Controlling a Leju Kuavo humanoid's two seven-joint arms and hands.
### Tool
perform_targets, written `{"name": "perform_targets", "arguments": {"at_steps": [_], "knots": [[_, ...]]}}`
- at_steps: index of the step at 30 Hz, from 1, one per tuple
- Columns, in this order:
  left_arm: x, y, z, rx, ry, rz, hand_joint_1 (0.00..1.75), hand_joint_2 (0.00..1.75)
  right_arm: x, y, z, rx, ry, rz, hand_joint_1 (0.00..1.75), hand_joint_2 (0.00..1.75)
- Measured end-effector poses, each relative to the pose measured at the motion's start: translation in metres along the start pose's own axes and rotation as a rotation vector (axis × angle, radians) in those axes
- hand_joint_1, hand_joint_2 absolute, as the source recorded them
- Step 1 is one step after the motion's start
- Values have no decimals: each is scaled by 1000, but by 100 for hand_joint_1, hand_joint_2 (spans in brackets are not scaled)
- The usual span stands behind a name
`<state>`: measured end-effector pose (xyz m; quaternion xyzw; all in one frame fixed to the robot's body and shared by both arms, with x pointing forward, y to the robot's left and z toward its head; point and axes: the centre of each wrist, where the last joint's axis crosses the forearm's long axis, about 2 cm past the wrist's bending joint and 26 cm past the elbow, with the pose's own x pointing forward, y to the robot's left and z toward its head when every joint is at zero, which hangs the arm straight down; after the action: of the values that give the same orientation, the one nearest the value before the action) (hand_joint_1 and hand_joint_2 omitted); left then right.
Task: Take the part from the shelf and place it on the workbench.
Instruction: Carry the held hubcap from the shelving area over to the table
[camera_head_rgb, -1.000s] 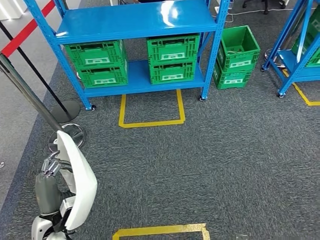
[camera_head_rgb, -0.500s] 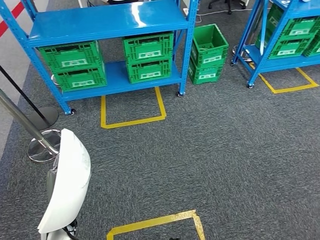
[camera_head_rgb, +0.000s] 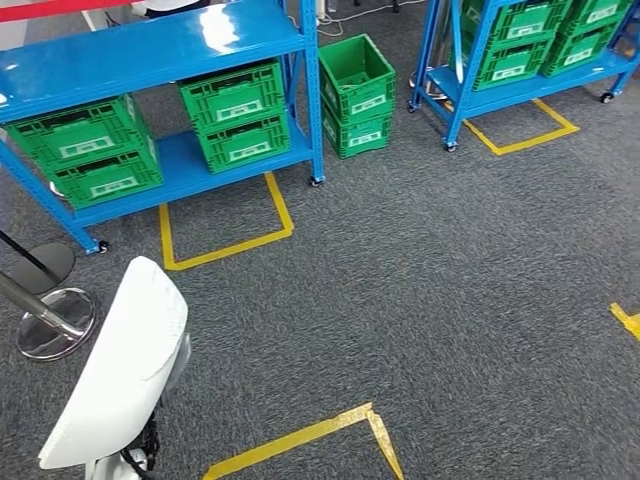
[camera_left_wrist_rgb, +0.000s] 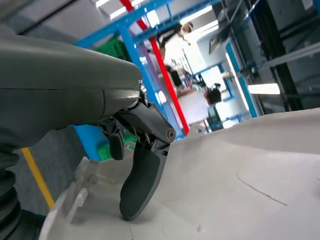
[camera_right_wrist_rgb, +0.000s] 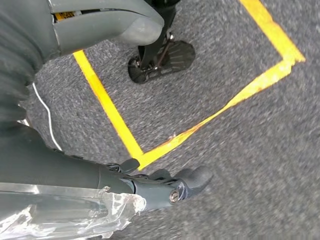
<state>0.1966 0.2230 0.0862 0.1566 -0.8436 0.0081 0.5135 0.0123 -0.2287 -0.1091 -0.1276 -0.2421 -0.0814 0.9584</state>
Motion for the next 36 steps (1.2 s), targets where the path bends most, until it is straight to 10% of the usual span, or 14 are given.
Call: {"name": "perform_targets", "arguments": {"at_steps": [36], "knots": [[-8, -4, 2, -48, 34, 64, 175, 175, 0, -1, 0, -11, 1, -22, 0, 175]]}}
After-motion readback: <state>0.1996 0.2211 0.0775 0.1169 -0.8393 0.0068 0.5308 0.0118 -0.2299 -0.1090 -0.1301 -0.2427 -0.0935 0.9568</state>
